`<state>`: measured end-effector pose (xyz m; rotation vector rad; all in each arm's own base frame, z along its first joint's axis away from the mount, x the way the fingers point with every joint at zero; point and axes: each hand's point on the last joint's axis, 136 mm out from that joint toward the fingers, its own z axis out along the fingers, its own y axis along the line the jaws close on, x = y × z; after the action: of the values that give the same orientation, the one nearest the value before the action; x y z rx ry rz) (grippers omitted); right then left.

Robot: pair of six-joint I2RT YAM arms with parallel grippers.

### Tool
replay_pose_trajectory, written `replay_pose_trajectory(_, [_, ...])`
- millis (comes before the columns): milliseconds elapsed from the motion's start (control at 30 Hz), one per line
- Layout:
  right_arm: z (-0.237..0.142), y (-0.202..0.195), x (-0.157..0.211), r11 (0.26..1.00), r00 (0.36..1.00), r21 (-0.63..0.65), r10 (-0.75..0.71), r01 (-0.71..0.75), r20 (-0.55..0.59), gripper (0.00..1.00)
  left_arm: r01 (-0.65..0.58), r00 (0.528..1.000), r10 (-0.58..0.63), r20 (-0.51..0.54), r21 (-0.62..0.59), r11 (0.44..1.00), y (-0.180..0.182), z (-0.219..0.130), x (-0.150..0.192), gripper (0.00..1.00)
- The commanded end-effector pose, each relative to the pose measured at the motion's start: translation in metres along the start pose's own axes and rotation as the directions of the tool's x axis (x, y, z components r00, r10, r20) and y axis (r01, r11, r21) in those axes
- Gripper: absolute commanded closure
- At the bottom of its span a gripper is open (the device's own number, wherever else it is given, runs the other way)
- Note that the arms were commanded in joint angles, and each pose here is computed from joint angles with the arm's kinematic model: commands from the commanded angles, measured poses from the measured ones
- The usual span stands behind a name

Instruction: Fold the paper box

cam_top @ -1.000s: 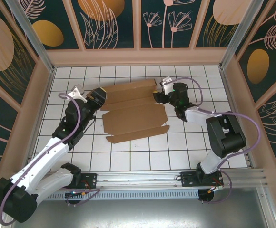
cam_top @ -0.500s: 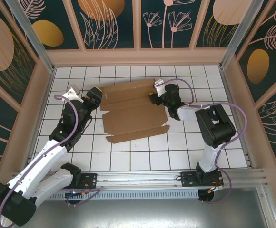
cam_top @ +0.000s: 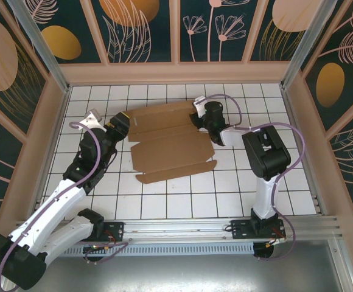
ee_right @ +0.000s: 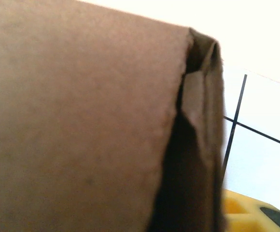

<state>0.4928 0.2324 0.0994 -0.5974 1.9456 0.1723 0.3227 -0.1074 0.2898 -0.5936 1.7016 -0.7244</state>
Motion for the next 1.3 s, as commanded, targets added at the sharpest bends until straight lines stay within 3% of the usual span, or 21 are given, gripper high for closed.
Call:
replay_pose_trajectory(0, [0.007, 0.005, 0.033, 1.0, 0.994, -0.005, 0.019, -0.019, -0.106, 0.58, -0.009, 0.999, 0.009, 0.034, 0.008, 1.0, -0.007, -0.004, -0.011, 0.37])
replay_pose_trajectory(233, [0.005, -0.001, 0.038, 0.998, 0.993, 0.045, 0.044, -0.039, -0.11, 0.71, -0.005, 0.999, 0.005, 0.039, -0.004, 1.0, -0.004, -0.004, -0.011, 0.36])
replay_pose_trajectory(400, [0.001, -0.014, 0.039, 0.979, 0.995, 0.205, 0.042, -0.022, -0.094, 1.0, 0.013, 0.999, -0.011, 0.049, -0.03, 0.999, 0.004, -0.003, -0.01, 0.35])
replay_pose_trajectory(600, [0.003, -0.007, 0.04, 0.957, 0.995, 0.29, 0.018, 0.013, -0.102, 1.0, 0.021, 0.998, -0.019, 0.058, -0.043, 0.999, 0.008, -0.003, -0.01, 0.34])
replay_pose_trajectory(733, [-0.006, -0.011, 0.037, 0.964, 0.996, 0.262, 0.059, -0.039, -0.069, 1.0, -0.006, 0.997, 0.011, 0.078, -0.065, 0.998, 0.011, -0.005, -0.014, 0.34])
replay_pose_trajectory(900, [-0.017, -0.006, 0.035, 0.99, 0.995, 0.123, 0.077, -0.069, -0.062, 0.95, -0.05, 0.995, 0.056, 0.083, -0.073, 0.996, 0.015, -0.009, -0.015, 0.34])
replay_pose_trajectory(1100, [-0.031, 0.005, 0.031, 0.997, 0.996, 0.02, 0.07, -0.07, -0.047, 0.95, -0.138, 0.983, 0.137, -0.121, 0.003, 0.99, -0.004, 0.004, 0.017, 0.32])
replay_pose_trajectory(1267, [-0.036, 0.004, 0.028, 0.996, 0.996, 0.018, 0.083, -0.083, -0.04, 0.95, -0.108, 0.922, 0.083, -0.378, -0.045, 0.993, 0.005, 0.032, 0.055, 0.23])
